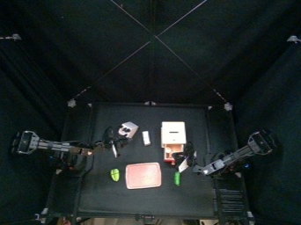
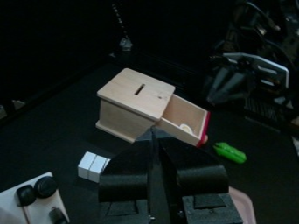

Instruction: Put egg half in drawer and close drawer

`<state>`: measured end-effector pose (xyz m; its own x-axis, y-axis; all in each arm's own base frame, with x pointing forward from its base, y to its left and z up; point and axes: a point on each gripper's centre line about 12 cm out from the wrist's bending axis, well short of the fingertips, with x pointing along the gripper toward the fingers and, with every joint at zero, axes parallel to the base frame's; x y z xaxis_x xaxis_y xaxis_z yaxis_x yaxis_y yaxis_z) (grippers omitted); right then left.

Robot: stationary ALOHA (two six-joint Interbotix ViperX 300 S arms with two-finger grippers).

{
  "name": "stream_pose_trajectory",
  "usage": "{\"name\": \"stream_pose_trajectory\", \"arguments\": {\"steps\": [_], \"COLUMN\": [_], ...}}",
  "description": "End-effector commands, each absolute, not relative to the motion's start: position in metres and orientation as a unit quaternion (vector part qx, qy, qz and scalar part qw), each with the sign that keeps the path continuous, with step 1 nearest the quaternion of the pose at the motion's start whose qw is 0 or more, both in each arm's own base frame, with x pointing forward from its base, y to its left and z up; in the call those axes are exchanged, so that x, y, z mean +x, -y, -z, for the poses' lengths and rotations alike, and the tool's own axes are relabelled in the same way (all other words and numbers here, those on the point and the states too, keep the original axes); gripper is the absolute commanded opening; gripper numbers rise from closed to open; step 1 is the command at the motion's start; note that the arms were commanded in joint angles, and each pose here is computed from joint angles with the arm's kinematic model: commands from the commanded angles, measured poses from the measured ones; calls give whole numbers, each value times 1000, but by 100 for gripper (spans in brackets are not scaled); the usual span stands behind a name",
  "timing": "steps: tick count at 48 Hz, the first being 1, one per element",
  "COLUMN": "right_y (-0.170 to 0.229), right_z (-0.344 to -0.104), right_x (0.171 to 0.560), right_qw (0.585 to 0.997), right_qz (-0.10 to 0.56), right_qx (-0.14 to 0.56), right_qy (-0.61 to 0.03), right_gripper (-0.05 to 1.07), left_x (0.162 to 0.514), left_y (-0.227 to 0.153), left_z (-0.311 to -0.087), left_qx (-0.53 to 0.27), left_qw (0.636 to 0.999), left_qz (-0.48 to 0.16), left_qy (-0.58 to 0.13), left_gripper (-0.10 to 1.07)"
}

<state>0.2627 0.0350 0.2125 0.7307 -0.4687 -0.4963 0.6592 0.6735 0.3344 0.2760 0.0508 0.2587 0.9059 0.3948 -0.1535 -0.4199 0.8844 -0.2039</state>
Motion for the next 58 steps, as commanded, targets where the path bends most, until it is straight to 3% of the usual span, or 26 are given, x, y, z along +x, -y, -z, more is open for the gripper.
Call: {"name": "stream_pose_trajectory", "arguments": {"steps": [1,14,19,42,58], "right_y": [-40,-43,-45,-52,-65], "right_z": [-216,-207,-209,-181,-166], "right_x": [261,255,252,251,259], "right_qw": [901,902,899,885,880], "right_qz": [293,269,257,249,219], "right_qx": [259,267,283,292,295], "right_qy": [-188,-208,-212,-265,-302], "right_gripper": [44,11,5,5,5], "left_x": [297,356,376,463,498], "left_y": [-61,-93,-112,-188,-209], "left_z": [-276,-283,-283,-264,-231], "left_qx": [-141,-183,-211,-247,-262], "left_qw": [962,949,941,927,919], "left_qz": [-231,-248,-254,-267,-274], "left_qy": [-36,-63,-75,-93,-106], "left_gripper": [46,45,45,45,40]}}
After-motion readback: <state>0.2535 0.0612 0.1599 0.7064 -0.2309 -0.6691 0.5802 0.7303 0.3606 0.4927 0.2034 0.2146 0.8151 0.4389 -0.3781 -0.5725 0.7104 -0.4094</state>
